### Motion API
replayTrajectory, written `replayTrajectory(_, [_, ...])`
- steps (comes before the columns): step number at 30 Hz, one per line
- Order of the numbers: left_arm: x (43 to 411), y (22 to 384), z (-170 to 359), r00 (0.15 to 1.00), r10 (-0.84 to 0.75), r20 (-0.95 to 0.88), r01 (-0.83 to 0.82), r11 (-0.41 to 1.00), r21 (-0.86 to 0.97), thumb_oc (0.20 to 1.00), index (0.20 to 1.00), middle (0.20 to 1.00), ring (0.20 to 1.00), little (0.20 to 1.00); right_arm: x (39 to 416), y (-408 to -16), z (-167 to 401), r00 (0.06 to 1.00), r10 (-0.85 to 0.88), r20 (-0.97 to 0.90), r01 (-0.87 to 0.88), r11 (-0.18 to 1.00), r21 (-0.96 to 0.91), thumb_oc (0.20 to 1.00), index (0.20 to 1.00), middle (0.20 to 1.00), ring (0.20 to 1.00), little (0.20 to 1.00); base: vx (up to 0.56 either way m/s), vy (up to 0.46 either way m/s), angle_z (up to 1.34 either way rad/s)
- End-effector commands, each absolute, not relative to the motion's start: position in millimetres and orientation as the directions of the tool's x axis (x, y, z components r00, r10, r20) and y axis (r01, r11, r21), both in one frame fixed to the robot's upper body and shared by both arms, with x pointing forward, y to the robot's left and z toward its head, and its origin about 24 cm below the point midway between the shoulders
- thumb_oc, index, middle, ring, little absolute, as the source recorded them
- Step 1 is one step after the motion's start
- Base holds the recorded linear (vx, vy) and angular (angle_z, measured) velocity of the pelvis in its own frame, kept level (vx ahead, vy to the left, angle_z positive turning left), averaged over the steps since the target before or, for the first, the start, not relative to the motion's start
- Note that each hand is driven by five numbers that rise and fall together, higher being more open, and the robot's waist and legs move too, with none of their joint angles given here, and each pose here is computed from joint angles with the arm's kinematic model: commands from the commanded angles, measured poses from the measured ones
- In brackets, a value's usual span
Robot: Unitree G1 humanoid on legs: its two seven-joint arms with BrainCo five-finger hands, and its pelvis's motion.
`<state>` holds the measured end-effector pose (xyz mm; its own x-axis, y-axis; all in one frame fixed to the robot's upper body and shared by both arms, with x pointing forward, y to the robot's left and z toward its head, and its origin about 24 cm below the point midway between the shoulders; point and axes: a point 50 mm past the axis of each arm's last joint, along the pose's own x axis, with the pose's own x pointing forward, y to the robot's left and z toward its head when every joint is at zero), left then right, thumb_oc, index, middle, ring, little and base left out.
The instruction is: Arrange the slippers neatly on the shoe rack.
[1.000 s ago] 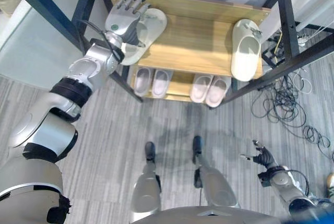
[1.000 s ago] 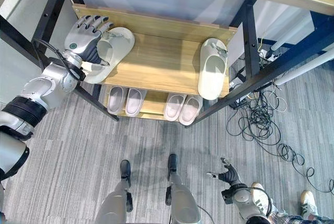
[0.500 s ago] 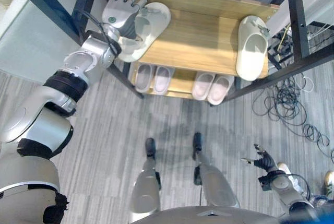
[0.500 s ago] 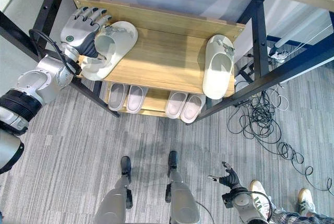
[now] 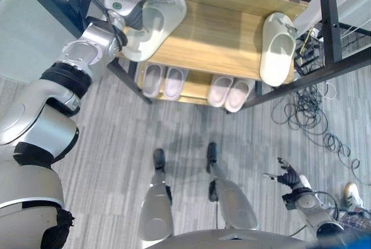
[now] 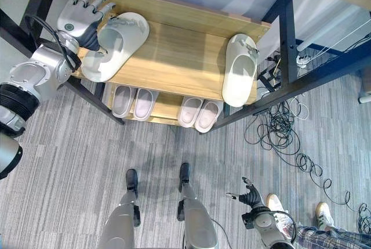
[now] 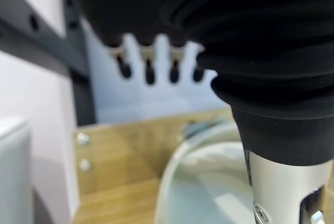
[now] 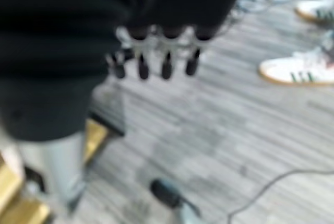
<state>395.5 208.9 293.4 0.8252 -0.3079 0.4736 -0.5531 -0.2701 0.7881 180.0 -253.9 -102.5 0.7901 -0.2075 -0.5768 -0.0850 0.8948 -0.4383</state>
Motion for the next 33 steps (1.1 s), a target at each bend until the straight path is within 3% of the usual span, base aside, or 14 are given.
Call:
replayTrajectory(1, [385.4, 221.4, 348.3, 0.739, -0.251, 0.625, -0.674, -0.269, 0.688, 1.0, 1.0, 1.0, 1.0, 1.0, 197.6, -263.1, -86.8, 0.835, -0.217, -0.505, -0.037, 0.894, -0.446, 1.0, 1.0, 1.0, 1.0, 1.0, 0.02, 0.038, 0.0])
replayTrajectory(8, [391.6, 224.3, 344.4, 0.741, -0.172, 0.649, -0.671, -0.199, 0.714, 1.0, 1.0, 1.0, 1.0, 1.0, 202.0, -251.3, -88.2, 0.841, -0.196, -0.504, -0.002, 0.931, -0.366, 1.0, 1.0, 1.0, 1.0, 1.0, 0.0, 0.003, 0.0])
replayTrajectory(22, [383.9, 226.2, 394.0, 0.627, -0.019, 0.779, -0.778, -0.061, 0.625, 1.0, 1.0, 1.0, 1.0, 1.0, 202.6, -242.8, -91.5, 0.839, -0.169, -0.518, -0.019, 0.941, -0.339, 1.0, 1.0, 1.0, 1.0, 1.0, 0.0, 0.002, -0.03])
replayTrajectory(27, [384.7, 225.6, 395.3, 0.631, -0.004, 0.776, -0.775, -0.043, 0.63, 1.0, 1.0, 1.0, 1.0, 1.0, 204.4, -242.4, -91.8, 0.836, -0.17, -0.522, -0.022, 0.94, -0.34, 1.0, 1.0, 1.0, 1.0, 1.0, 0.0, 0.001, -0.04])
replayTrajectory(29, [386.1, 224.8, 393.8, 0.639, 0.004, 0.769, -0.769, -0.028, 0.639, 0.416, 0.416, 0.416, 0.416, 0.416, 205.9, -241.8, -91.2, 0.837, -0.168, -0.52, -0.021, 0.941, -0.338, 1.0, 1.0, 1.0, 1.0, 1.0, 0.0, 0.003, -0.04])
replayTrajectory(30, [387.0, 224.6, 392.5, 0.644, 0.01, 0.765, -0.765, -0.021, 0.644, 0.282, 0.282, 0.282, 0.282, 0.282, 208.0, -241.5, -90.4, 0.839, -0.167, -0.518, -0.022, 0.941, -0.338, 1.0, 1.0, 1.0, 1.0, 1.0, 0.0, -0.002, -0.17])
replayTrajectory(31, [387.1, 223.9, 393.4, 0.645, 0.011, 0.764, -0.764, -0.017, 0.645, 0.2, 0.2, 0.2, 0.2, 0.2, 208.9, -241.8, -89.9, 0.839, -0.166, -0.518, -0.024, 0.94, -0.34, 1.0, 1.0, 1.0, 1.0, 1.0, 0.0, -0.002, -0.16])
replayTrajectory(33, [389.7, 217.1, 390.7, 0.652, 0.001, 0.758, -0.758, 0.004, 0.652, 0.2, 0.2, 0.2, 0.2, 0.2, 211.4, -241.9, -88.5, 0.842, -0.162, -0.514, -0.028, 0.939, -0.342, 1.0, 1.0, 1.0, 1.0, 1.0, 0.0, -0.004, -0.02])
